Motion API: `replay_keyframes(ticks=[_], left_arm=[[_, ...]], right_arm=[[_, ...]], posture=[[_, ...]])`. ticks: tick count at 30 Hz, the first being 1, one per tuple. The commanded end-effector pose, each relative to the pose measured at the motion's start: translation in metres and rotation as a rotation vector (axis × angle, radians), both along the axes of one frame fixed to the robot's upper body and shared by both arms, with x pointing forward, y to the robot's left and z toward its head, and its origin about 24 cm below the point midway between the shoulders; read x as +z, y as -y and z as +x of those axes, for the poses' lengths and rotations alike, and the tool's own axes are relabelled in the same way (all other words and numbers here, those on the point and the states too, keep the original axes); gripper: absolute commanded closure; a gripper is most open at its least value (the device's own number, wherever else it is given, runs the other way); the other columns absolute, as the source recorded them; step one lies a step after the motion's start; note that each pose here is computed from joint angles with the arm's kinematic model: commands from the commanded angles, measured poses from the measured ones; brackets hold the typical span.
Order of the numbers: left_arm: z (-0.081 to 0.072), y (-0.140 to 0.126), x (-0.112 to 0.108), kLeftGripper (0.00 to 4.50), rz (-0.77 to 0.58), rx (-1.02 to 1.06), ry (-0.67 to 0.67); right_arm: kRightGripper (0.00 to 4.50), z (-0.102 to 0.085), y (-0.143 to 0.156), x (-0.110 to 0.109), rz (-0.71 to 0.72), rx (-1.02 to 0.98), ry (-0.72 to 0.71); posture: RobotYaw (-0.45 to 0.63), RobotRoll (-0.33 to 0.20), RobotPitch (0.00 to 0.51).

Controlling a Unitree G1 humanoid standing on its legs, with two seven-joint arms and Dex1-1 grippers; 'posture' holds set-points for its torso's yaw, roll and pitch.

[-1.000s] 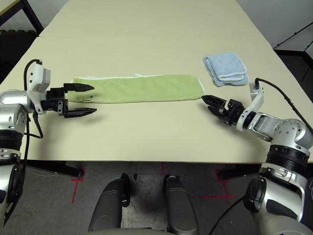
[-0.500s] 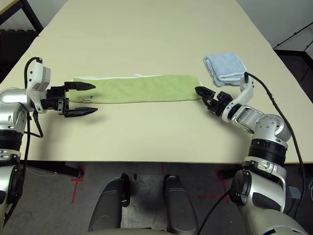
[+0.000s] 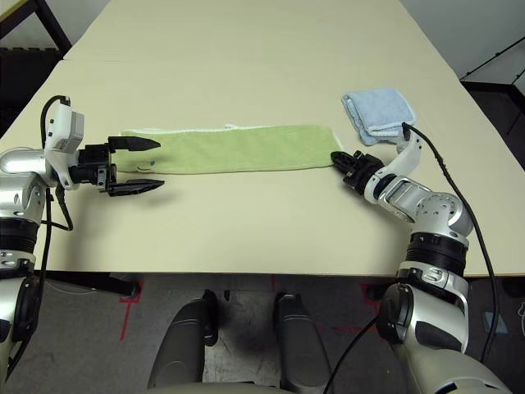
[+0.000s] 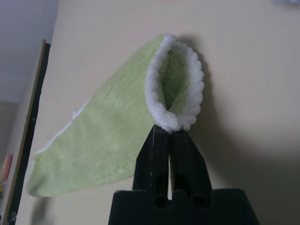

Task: Fold the towel and set it aside.

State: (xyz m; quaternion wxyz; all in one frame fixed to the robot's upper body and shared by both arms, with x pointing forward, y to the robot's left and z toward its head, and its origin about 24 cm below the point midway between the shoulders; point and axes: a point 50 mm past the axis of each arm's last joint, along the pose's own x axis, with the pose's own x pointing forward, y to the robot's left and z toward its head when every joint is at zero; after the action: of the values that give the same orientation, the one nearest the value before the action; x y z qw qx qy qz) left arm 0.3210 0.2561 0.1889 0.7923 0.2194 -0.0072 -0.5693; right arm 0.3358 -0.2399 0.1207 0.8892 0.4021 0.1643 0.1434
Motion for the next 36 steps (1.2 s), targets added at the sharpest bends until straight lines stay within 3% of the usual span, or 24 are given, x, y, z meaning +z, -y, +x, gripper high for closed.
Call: replay_keyframes(ticks=[1, 10, 26, 31, 36], left_arm=[[-0.002, 0.0, -0.005, 0.0, 0.011, -0.007, -0.014], [0.0, 0.002, -0.004, 0.0, 0.008, -0.013, -0.014], [0.005, 0.007, -0.002, 0.0, -0.051, 0.004, -0.017], [0.006, 0.007, -0.002, 0.0, -0.05, 0.003, -0.019], [0.007, 0.008, -0.002, 0.0, -0.051, -0.003, -0.02]], right_arm=[[4.45, -0.008, 0.001, -0.022, 0.005, -0.019, -0.09], [4.45, -0.017, 0.018, -0.022, -0.006, -0.073, -0.086], [4.45, -0.058, 0.068, -0.016, -0.045, -0.199, -0.071], [4.45, -0.062, 0.081, -0.009, -0.062, -0.208, -0.045], [4.45, -0.055, 0.069, 0.003, -0.025, -0.14, 0.034]], posture=[[0.0, 0.0, 0.204], [-0.01, 0.0, 0.198], [-0.04, 0.0, 0.193], [-0.05, 0.0, 0.191], [-0.04, 0.0, 0.191]])
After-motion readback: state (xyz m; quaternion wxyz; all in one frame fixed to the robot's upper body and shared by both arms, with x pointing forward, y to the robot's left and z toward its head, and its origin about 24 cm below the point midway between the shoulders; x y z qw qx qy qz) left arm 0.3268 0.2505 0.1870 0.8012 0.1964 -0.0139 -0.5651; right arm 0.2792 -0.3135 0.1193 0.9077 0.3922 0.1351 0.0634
